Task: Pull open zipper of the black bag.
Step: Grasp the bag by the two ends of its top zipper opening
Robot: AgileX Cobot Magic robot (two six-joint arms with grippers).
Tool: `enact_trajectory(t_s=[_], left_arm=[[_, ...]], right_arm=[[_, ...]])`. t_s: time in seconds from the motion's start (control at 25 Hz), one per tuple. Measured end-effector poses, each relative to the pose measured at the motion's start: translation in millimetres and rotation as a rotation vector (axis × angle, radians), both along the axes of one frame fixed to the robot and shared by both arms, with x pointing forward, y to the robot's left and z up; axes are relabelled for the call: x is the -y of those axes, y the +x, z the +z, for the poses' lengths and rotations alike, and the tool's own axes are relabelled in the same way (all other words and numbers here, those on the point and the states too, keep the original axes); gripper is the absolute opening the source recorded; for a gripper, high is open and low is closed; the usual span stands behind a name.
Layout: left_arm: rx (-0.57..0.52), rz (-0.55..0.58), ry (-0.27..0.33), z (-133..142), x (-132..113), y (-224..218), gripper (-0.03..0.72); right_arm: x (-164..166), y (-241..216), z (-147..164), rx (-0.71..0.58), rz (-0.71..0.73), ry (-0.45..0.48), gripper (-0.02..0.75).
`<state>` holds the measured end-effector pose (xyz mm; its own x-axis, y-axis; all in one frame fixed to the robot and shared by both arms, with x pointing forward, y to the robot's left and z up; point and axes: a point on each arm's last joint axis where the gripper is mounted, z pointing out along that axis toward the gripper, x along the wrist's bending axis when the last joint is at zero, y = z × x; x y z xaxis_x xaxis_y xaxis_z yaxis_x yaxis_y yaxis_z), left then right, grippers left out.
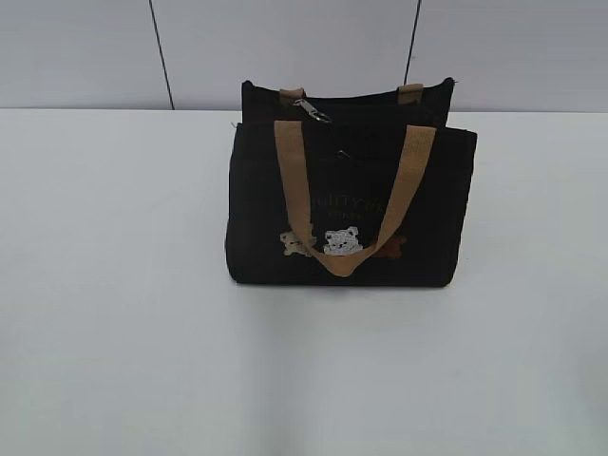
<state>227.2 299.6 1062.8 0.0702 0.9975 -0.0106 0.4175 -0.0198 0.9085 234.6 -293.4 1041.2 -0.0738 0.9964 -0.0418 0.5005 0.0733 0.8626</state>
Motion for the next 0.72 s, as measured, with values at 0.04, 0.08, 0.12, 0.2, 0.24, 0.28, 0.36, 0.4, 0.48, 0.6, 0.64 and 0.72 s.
enact_trajectory(t_s=[0.04, 0.08, 0.12, 0.2, 0.24, 0.28, 0.36, 0.4, 0.48, 0.6, 0.64, 0.72], left_arm=[[0.000, 0.000, 0.000, 0.0, 0.0, 0.0, 0.507], [0.000, 0.000, 0.000, 0.0, 0.0, 0.0, 0.507], [0.000, 0.000, 0.000, 0.0, 0.0, 0.0, 0.507], [0.000, 0.000, 0.000, 0.0, 0.0, 0.0, 0.507], [0.000, 0.000, 0.000, 0.0, 0.0, 0.0, 0.507], [0.000, 0.000, 0.000, 0.0, 0.0, 0.0, 0.507], [0.000, 0.000, 0.000, 0.0, 0.0, 0.0, 0.507], [0.000, 0.000, 0.000, 0.0, 0.0, 0.0, 0.507], [0.000, 0.000, 0.000, 0.0, 0.0, 0.0, 0.507], [0.000, 0.000, 0.000, 0.0, 0.0, 0.0, 0.507], [0.000, 0.000, 0.000, 0.0, 0.0, 0.0, 0.507], [0.000, 0.000, 0.000, 0.0, 0.0, 0.0, 0.507]], right_arm=[[0.0, 0.0, 0.0, 0.000, 0.000, 0.000, 0.483], [0.0, 0.0, 0.0, 0.000, 0.000, 0.000, 0.483], [0.0, 0.0, 0.0, 0.000, 0.000, 0.000, 0.483], [0.0, 0.0, 0.0, 0.000, 0.000, 0.000, 0.483], [0.0, 0.0, 0.0, 0.000, 0.000, 0.000, 0.483], [0.0, 0.0, 0.0, 0.000, 0.000, 0.000, 0.483], [0.0, 0.0, 0.0, 0.000, 0.000, 0.000, 0.483], [0.0, 0.0, 0.0, 0.000, 0.000, 0.000, 0.483], [0.0, 0.0, 0.0, 0.000, 0.000, 0.000, 0.483], [0.0, 0.0, 0.0, 0.000, 0.000, 0.000, 0.483], [0.0, 0.0, 0.0, 0.000, 0.000, 0.000, 0.483], [0.0, 0.0, 0.0, 0.000, 0.000, 0.000, 0.483]])
